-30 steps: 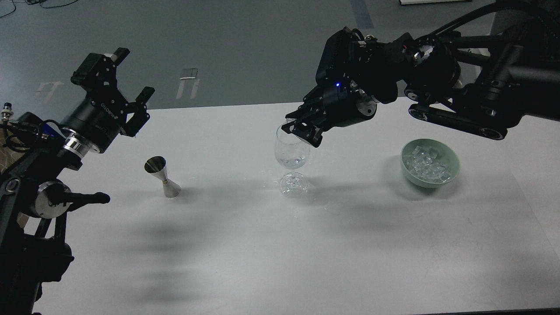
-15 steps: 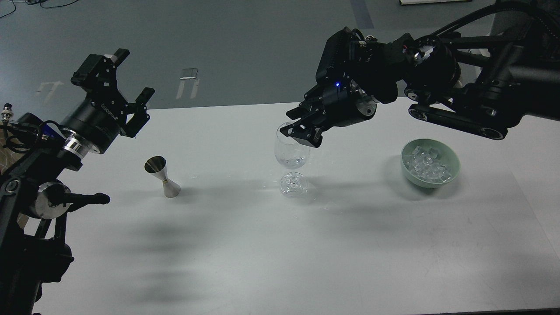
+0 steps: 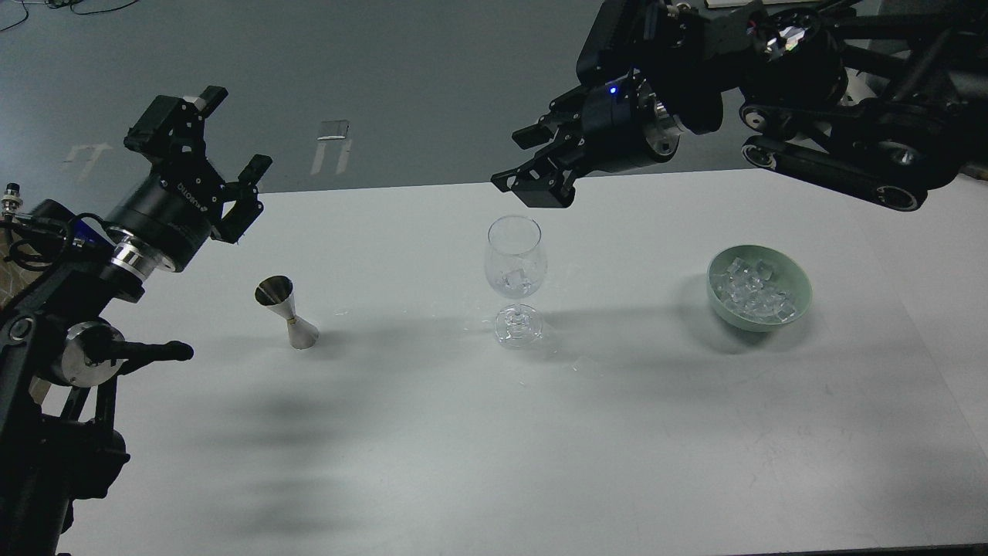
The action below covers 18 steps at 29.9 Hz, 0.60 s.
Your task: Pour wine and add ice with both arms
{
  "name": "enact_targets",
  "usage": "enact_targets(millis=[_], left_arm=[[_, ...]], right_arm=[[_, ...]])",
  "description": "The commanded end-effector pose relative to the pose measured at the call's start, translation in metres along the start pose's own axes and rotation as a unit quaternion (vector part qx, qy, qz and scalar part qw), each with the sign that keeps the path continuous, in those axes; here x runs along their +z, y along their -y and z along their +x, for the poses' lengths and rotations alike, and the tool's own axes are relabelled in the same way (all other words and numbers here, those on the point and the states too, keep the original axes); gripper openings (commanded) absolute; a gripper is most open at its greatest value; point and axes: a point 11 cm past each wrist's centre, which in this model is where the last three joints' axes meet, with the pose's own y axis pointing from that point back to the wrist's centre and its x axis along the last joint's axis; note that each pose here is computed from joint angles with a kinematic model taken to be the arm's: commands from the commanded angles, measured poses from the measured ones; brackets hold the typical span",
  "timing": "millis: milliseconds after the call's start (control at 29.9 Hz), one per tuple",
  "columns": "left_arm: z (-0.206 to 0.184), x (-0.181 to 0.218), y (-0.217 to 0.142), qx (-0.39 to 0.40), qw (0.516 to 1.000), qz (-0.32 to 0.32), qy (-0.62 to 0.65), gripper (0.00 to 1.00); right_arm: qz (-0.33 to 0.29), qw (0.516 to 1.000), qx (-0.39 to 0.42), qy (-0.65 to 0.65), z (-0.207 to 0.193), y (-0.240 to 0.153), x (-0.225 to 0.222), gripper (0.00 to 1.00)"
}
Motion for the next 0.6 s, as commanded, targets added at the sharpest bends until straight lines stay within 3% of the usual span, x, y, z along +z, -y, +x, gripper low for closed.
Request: enact_targets(millis=[0,134,234,368,501,568], left_arm=[[0.000,-0.001,0.000,0.000,1.000,0.000,-0.001,0.98],[-0.001,0.001,0.002,0.000,1.000,-0.002,-0.003,0.98],[-0.001,0.004,0.004,0.000,1.000,-0.006,-0.002,0.98],[0.001,0.010,0.009,0.000,1.000,-0.012,-0.001,0.98],[0.002,0.011,0.012,0.001,1.000,-0.012,-0.003,0.98],[0.005,0.010,0.016,0.004,1.000,-0.011,-0.009,0.98]], right_arm=[[-0.048,0.992,0.094,0.074,0.055,-0.033,0.038,0.78],[-0.095,0.970,0.168,0.147,0.074,-0.067,0.080,0.92],[-0.104,0.939,0.242,0.219,0.081,-0.091,0.105,0.94],[-0.063,0.850,0.357,0.381,0.057,-0.110,0.130,0.96],[-0.036,0.779,0.410,0.472,0.023,-0.114,0.142,0.96],[-0.019,0.720,0.448,0.530,-0.003,-0.117,0.149,0.96]])
